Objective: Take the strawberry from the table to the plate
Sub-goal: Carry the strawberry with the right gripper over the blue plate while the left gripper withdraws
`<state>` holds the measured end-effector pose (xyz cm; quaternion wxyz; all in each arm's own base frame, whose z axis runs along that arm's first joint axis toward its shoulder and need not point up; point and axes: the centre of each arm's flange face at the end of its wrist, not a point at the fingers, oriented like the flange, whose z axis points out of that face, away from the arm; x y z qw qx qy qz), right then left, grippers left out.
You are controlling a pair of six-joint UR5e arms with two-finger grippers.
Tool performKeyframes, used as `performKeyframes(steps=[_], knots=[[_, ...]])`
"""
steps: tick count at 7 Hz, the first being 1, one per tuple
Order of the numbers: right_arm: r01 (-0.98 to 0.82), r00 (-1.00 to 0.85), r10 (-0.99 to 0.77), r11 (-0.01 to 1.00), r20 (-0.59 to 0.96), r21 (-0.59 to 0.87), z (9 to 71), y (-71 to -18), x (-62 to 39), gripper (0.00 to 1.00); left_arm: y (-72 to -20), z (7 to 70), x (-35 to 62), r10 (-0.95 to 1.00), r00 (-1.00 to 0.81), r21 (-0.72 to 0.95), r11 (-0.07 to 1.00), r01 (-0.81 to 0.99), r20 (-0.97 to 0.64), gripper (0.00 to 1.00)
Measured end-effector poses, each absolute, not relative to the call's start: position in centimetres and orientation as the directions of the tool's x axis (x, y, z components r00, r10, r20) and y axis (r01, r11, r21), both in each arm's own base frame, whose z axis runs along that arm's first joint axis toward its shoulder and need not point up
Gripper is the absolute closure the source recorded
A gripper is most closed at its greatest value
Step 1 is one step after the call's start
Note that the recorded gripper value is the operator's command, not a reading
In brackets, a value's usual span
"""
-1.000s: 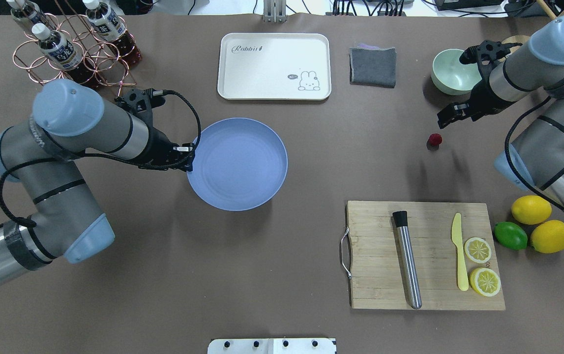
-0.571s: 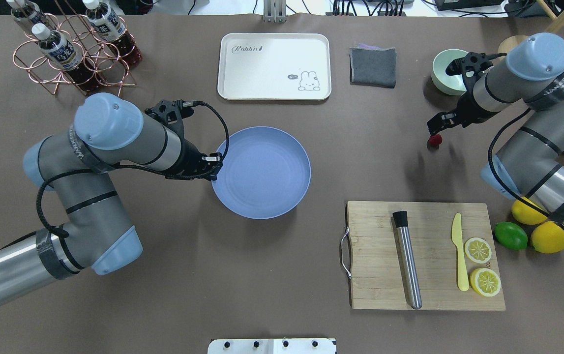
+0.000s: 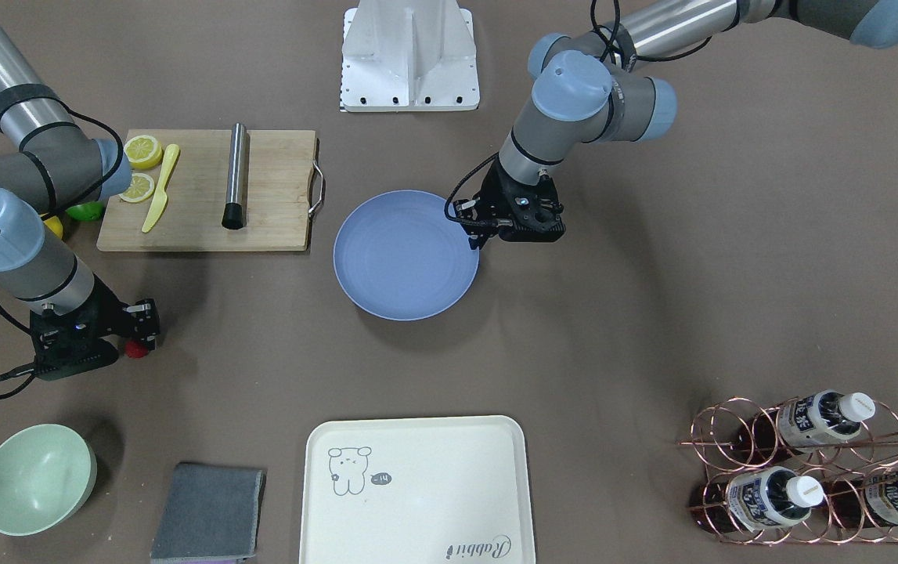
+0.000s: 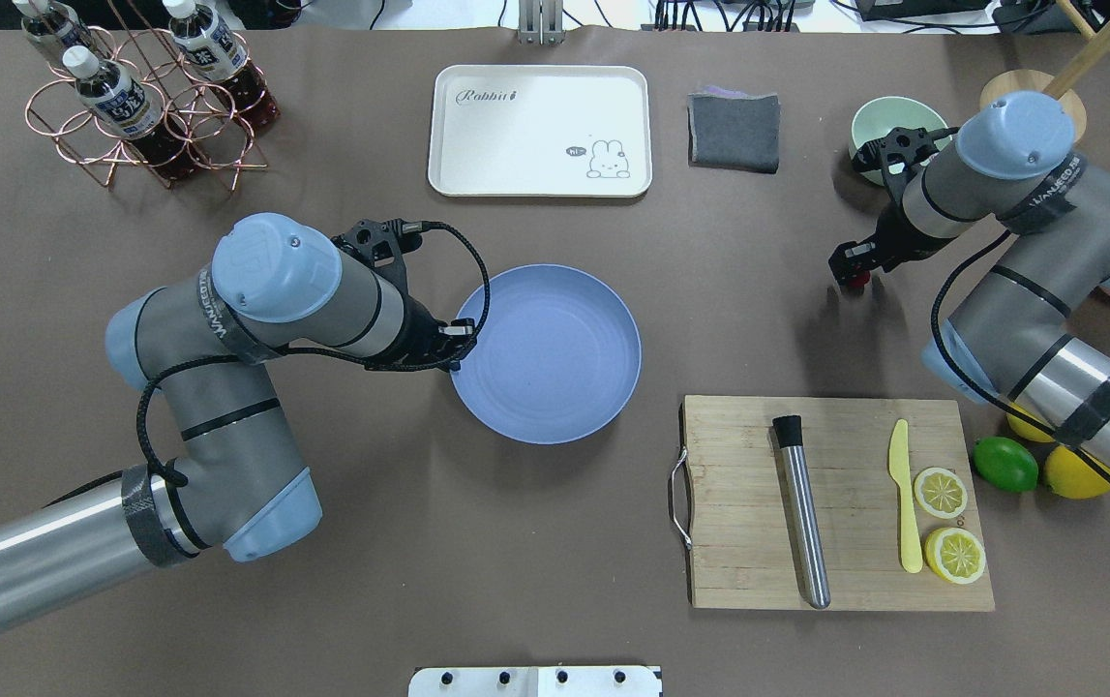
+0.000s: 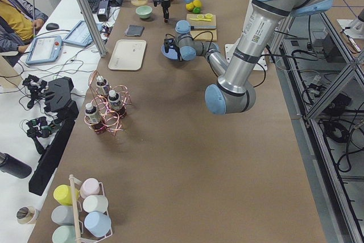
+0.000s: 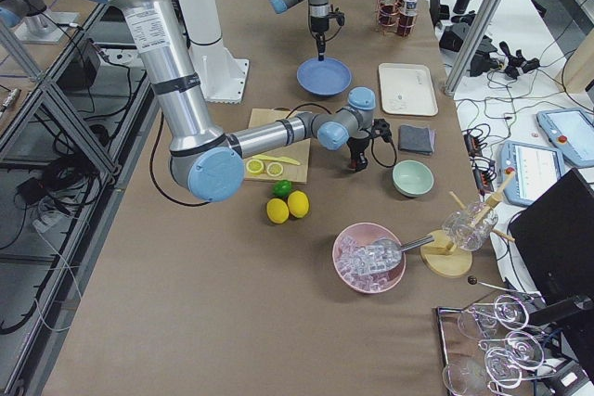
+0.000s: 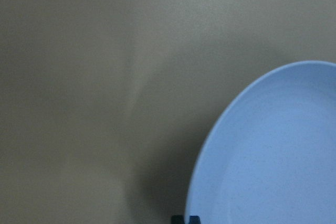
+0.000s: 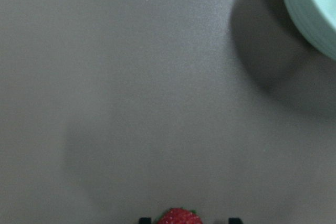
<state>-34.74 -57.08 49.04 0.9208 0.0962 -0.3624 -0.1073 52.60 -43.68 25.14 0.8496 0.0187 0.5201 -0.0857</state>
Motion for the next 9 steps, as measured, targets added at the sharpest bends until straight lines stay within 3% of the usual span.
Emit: performKeyframes(steps=[3, 5, 9], knots=[[0.108, 0.684, -0.248, 0.964, 0.686, 0.241, 46.2, -57.7, -34.7, 1.00, -44.0, 25.2, 52.4, -0.148, 0.444, -0.067, 0.979, 0.193, -0.884, 0.03], [0.049, 0.625, -0.212, 0.971, 0.752, 0.233, 37.1, -57.6, -36.8, 1.00, -46.2, 25.9, 50.0, -0.147, 0.450, -0.044, 0.972, 0.231, -0.881, 0.03], [-0.122, 0.543, -0.155, 0.958, 0.825, 0.261, 19.9, -46.8, -52.6, 1.00, -51.9, 29.1, 42.9, -0.089, 0.501, 0.064, 0.958, 0.280, -0.861, 0.03]])
